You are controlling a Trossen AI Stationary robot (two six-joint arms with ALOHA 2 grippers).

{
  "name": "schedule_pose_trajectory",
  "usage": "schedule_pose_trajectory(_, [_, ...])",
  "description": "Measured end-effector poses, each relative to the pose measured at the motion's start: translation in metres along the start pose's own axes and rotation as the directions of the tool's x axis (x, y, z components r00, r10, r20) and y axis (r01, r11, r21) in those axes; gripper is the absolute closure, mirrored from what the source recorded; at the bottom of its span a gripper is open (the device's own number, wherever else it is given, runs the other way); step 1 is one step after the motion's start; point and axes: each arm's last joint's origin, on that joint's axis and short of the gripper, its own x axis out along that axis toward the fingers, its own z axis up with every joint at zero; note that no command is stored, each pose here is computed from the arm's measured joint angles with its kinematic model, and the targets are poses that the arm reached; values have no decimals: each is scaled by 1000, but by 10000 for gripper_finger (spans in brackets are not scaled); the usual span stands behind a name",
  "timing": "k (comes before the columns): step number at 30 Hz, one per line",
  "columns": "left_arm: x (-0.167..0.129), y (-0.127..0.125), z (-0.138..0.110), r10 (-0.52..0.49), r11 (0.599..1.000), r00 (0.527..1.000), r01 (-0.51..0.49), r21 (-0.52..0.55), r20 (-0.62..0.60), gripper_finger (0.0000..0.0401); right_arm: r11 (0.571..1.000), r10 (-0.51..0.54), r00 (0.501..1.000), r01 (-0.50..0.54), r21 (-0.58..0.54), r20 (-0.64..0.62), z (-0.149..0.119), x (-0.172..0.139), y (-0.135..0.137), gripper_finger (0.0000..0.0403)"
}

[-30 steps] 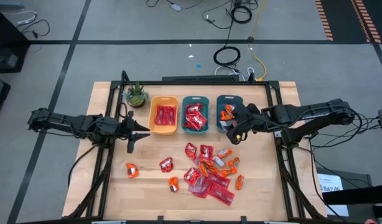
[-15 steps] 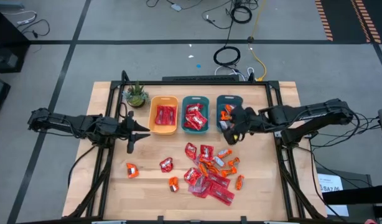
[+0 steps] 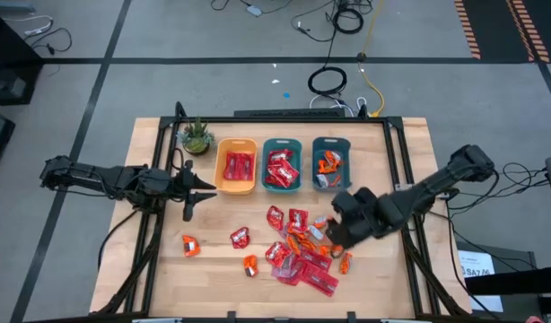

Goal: Sort candy
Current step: Put the orange candy into the top right blue bin

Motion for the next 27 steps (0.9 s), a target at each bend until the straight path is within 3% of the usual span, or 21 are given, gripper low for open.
schedule_pose_trajectory(4, [0, 0, 0, 0, 1000, 1000, 0, 0, -1, 296, 996, 15, 998, -20, 82, 65, -30, -6, 3, 105])
schedule_pose_trajectory(8, [0, 0, 0, 0, 1000, 1000, 0, 0, 0, 296, 991, 28, 988, -48, 128, 155, -55, 10, 1, 105])
schedule_pose_trajectory(18, [0, 0, 0, 1, 1000, 1000, -1, 0, -1, 296, 989, 88, 955, -117, 87, 283, -80, 87, -28, 105])
schedule_pose_trajectory(27, [0, 0, 0, 1, 1000, 1000, -1, 0, -1, 296, 996, 84, 962, -75, -45, 260, -82, 114, -43, 106])
